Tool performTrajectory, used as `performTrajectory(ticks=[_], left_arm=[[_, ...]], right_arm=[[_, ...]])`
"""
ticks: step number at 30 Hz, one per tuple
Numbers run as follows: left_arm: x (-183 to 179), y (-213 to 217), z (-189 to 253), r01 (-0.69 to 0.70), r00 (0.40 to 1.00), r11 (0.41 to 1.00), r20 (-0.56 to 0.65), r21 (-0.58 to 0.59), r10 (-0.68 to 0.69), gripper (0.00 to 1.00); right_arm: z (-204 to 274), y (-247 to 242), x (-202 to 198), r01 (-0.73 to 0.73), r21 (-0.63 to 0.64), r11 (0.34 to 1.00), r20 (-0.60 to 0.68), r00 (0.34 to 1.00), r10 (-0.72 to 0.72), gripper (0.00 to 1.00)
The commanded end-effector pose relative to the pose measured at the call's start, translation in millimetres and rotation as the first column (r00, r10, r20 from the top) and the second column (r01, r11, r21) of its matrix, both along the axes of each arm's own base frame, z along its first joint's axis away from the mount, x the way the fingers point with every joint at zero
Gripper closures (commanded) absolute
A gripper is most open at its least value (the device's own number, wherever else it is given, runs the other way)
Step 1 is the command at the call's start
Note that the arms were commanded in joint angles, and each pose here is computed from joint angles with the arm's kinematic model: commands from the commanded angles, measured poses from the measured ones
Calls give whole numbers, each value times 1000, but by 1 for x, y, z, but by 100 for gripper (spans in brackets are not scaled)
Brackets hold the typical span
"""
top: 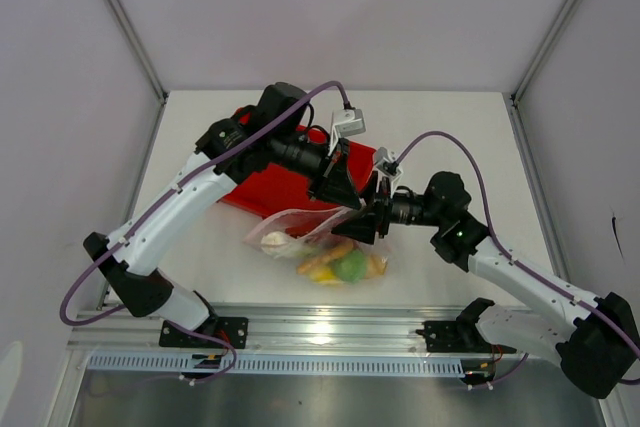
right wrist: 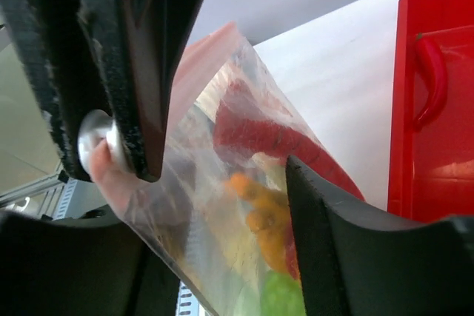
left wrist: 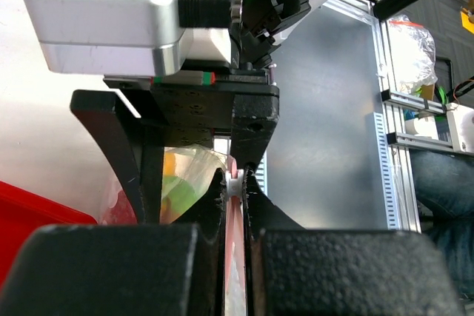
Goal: Place the food in the zip-top bag and seal the zipper
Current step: Zip the zipper food storage bag at the center of the board.
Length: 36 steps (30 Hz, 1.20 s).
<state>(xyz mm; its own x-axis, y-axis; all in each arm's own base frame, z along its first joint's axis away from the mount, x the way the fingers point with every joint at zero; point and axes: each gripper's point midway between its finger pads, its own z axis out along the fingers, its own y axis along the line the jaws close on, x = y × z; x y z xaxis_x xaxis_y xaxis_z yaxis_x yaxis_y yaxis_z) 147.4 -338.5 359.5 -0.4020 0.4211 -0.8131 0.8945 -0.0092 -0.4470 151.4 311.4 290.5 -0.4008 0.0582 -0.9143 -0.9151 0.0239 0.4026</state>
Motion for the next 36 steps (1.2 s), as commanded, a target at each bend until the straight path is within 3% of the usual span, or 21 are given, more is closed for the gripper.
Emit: performTrajectory(ticks=[1, 3, 5, 7, 11, 14, 16, 18, 19, 20, 21, 22, 29, 36], left_arm=[[-14, 4, 27, 46, 998, 995, 45, -84, -43, 99], [-14, 4, 27, 49, 998, 995, 44, -85, -45, 99], [-14, 3, 27, 51, 998, 995, 43, -87, -48, 99], [-15, 2, 28, 56, 998, 994, 42, -89, -53, 99], [-14, 2, 28, 56, 998, 994, 43, -91, -53, 99], [-14, 1, 27, 59, 998, 994, 40, -89, -56, 99], [-14, 2, 27, 56, 998, 994, 41, -88, -53, 99], [-13, 2, 27, 54, 998, 995, 43, -89, -50, 99], [-15, 3, 29, 56, 998, 994, 45, -93, -52, 99], [-15, 3, 29, 56, 998, 994, 47, -93, -52, 99], [-14, 3, 29, 55, 998, 994, 47, -92, -50, 99], [-14, 3, 27, 51, 998, 995, 47, -88, -47, 99], [-6, 10, 14, -15, 998, 999, 59, -52, 18, 99], [24, 20, -1, -230, 967, 973, 113, 0, 229, 99]], right_arm=[[27, -1, 3, 2, 80, 997, 100, 995, -10, 47], [29, 0, 4, -1, 83, 997, 103, 995, -7, 59], [31, 1, 3, -12, 91, 996, 109, 994, 2, 62], [31, 2, 3, -24, 99, 995, 104, 994, 14, 60], [29, 6, 5, -37, 99, 994, 92, 995, 28, 38], [28, 8, 7, -45, 103, 994, 92, 995, 35, 37], [30, 10, 8, -59, 113, 992, 94, 994, 48, 42], [29, 12, 9, -66, 116, 991, 81, 995, 57, 57], [31, 12, 8, -68, 129, 989, 78, 995, 58, 75], [33, 12, 10, -65, 136, 989, 87, 995, 53, 75], [35, 12, 10, -62, 144, 988, 77, 996, 51, 94], [38, 11, 12, -44, 159, 986, 74, 997, 33, 100], [52, 1, 18, 48, 237, 970, -4, 999, -49, 100], [76, -8, 8, 86, 337, 938, -66, 996, -68, 100]])
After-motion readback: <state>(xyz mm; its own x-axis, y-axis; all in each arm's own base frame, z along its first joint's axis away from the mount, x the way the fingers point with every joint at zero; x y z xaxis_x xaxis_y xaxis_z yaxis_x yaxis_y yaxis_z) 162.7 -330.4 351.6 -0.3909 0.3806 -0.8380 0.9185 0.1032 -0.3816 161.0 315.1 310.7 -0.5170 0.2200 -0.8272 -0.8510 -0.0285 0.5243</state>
